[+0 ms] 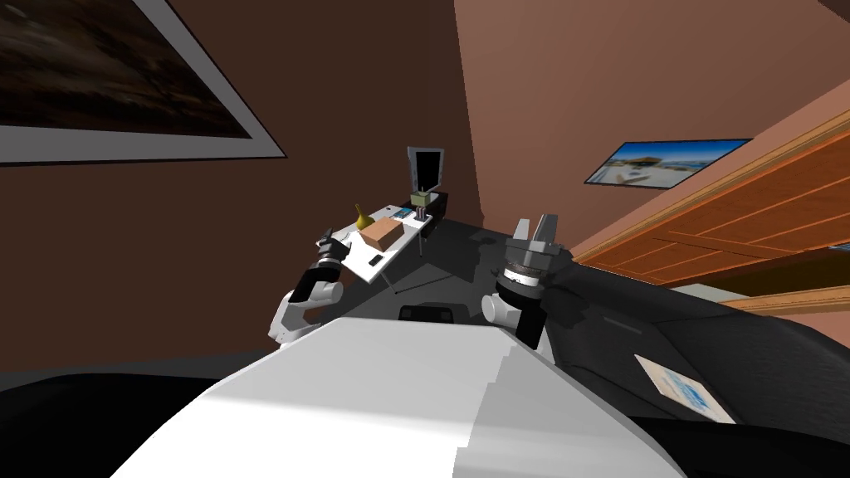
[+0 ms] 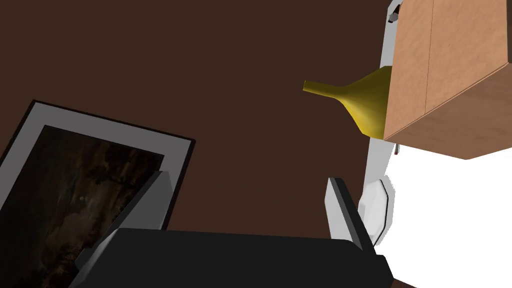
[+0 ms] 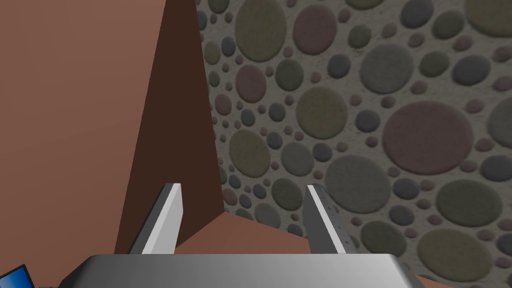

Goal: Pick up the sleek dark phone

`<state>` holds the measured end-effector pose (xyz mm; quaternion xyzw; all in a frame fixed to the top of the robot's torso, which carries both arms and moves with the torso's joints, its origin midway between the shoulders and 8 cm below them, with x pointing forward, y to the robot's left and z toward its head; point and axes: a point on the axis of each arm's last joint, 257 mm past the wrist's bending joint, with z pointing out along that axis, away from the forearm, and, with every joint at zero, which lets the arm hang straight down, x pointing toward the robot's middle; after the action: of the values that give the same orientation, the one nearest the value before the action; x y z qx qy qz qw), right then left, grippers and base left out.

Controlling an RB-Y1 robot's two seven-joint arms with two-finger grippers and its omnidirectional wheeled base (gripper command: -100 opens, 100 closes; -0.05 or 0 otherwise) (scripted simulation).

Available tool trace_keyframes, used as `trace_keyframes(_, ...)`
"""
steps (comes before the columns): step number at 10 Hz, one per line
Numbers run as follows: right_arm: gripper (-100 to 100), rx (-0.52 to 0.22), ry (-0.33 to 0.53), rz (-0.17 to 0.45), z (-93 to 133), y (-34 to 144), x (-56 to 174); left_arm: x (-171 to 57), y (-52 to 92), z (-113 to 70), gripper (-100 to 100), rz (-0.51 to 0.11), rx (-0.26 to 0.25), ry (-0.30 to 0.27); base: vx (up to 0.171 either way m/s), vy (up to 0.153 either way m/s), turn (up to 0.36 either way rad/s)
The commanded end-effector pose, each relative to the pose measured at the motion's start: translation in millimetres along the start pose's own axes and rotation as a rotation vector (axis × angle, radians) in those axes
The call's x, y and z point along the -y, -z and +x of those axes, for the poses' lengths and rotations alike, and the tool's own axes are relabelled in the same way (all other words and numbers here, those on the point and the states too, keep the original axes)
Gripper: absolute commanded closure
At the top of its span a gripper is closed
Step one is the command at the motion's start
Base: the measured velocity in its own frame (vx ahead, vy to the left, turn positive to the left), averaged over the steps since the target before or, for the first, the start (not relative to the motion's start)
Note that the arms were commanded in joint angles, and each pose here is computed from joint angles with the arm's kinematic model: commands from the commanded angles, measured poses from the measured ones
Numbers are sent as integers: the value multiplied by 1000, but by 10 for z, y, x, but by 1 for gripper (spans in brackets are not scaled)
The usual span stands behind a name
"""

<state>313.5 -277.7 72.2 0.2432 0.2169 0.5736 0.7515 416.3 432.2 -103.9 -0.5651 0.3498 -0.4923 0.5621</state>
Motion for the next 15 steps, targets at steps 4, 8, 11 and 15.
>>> trace_keyframes(4,0,0,0,0,0,0,0,-277,-32,-206,-100,-111,57,69,26,-24,41)
trace_keyframes(8,0,0,0,0,0,0,0,-504,-18,-344,-100,-196,99,115,27,-21,26)
trace_keyframes(11,0,0,0,0,0,0,0,-774,0,-529,-100,-292,153,208,40,-21,45)
trace_keyframes(15,0,0,0,0,0,0,0,-1031,72,-637,-100,-388,199,255,38,-17,21)
